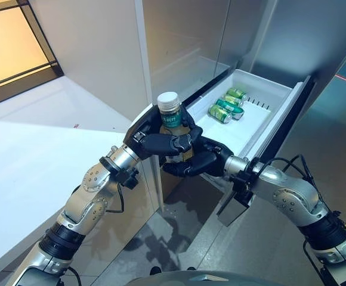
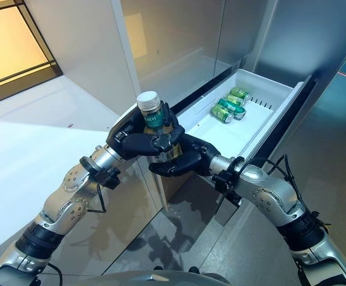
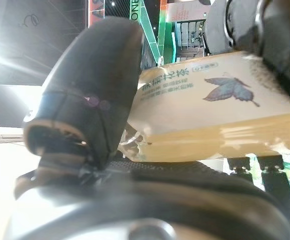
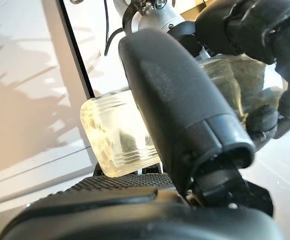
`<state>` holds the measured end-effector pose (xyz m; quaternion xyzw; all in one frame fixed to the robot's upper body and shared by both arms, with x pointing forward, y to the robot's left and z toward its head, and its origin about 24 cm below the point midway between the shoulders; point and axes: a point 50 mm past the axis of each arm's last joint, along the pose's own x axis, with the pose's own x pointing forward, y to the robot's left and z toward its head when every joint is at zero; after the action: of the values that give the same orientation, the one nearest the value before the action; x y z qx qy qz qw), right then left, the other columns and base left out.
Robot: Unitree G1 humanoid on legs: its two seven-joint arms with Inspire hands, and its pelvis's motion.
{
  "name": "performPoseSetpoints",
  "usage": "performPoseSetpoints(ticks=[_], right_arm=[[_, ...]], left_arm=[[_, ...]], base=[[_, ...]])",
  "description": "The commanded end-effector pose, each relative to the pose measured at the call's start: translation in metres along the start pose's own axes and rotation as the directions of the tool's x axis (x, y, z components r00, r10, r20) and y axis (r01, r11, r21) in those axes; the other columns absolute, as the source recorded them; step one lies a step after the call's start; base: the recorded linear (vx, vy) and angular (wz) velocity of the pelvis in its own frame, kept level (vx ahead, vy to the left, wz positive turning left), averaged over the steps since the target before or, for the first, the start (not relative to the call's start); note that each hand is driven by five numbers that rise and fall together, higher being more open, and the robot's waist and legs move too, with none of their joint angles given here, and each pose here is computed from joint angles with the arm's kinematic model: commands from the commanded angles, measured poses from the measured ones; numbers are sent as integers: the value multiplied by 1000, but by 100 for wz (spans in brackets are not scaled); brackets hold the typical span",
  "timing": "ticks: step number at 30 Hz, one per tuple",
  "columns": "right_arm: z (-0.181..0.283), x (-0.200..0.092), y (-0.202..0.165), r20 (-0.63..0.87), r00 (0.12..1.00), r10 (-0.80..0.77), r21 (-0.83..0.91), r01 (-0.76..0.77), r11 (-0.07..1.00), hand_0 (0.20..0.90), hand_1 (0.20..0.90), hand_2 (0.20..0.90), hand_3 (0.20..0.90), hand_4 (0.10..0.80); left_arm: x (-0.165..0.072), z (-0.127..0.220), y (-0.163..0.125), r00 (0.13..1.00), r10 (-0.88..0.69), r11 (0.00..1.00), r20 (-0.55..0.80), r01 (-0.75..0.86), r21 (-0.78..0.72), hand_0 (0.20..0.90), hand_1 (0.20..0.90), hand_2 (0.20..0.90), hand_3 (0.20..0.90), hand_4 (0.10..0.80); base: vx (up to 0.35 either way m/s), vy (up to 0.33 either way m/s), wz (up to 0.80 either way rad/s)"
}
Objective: Put drinks into fridge and close the fridge
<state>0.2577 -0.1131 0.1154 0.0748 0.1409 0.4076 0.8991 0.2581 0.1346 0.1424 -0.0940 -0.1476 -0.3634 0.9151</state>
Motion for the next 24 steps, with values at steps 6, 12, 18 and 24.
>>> performPoseSetpoints(ticks=[6,12,18,24], right_arm=[[59,26,42,325,930,173,92,-213,973,300,300,300,200,100],[93,11,17,435,900,31,-335,130,933,300,300,300,200,100],[121,-5,6,497,867,-32,-459,294,838,300,300,300,200,100],[166,-34,-21,679,711,-185,-596,680,427,300,300,300,200,100]], left_arm=[[42,73,-54,813,-323,937,484,201,286,300,300,300,200,100],[40,87,-55,792,-335,888,511,84,453,900,900,900,900,800],[37,92,-49,798,-301,862,522,-7,507,900,900,900,900,800],[35,93,-34,818,-192,878,543,-104,467,900,900,900,900,800]], base=[[0,0,0],[0,0,0],[0,0,0],[0,0,0]])
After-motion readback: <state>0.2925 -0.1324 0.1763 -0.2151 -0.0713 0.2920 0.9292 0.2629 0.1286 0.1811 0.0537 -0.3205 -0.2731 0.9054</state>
